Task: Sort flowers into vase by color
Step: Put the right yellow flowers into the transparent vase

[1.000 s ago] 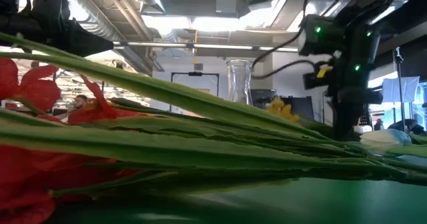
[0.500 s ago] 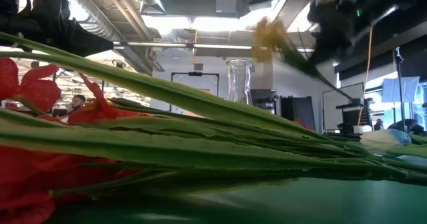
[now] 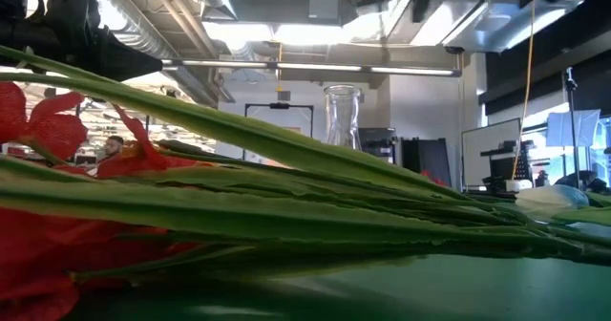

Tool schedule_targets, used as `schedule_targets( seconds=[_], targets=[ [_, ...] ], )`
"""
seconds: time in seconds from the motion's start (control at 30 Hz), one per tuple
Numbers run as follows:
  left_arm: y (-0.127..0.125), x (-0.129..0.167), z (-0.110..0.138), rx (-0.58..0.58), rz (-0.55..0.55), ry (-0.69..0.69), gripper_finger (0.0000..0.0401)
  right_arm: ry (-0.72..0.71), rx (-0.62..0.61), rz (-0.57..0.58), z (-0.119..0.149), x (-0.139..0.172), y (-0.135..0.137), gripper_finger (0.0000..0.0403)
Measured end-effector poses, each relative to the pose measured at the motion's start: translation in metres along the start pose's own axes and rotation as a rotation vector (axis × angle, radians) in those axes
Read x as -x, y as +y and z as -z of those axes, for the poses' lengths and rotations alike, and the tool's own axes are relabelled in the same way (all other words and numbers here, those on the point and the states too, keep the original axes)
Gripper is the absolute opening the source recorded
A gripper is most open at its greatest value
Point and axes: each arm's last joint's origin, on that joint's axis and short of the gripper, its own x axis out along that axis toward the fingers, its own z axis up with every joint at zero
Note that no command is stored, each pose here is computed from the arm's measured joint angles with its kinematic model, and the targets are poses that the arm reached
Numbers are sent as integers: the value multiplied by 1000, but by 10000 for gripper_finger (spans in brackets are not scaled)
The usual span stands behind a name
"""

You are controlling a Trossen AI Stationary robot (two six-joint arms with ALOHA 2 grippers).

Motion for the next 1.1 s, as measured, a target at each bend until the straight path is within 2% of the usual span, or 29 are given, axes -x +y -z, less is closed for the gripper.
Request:
schedule_targets(
  seconds=[0.2, 1.1],
  targets=[
    [0, 0, 0, 1, 0, -1, 0, -6, 3, -107, 27, -26, 1, 8],
    [0, 0, 0, 0, 0, -1, 0, 101, -66, -158, 60, -43, -1, 13]
  ],
)
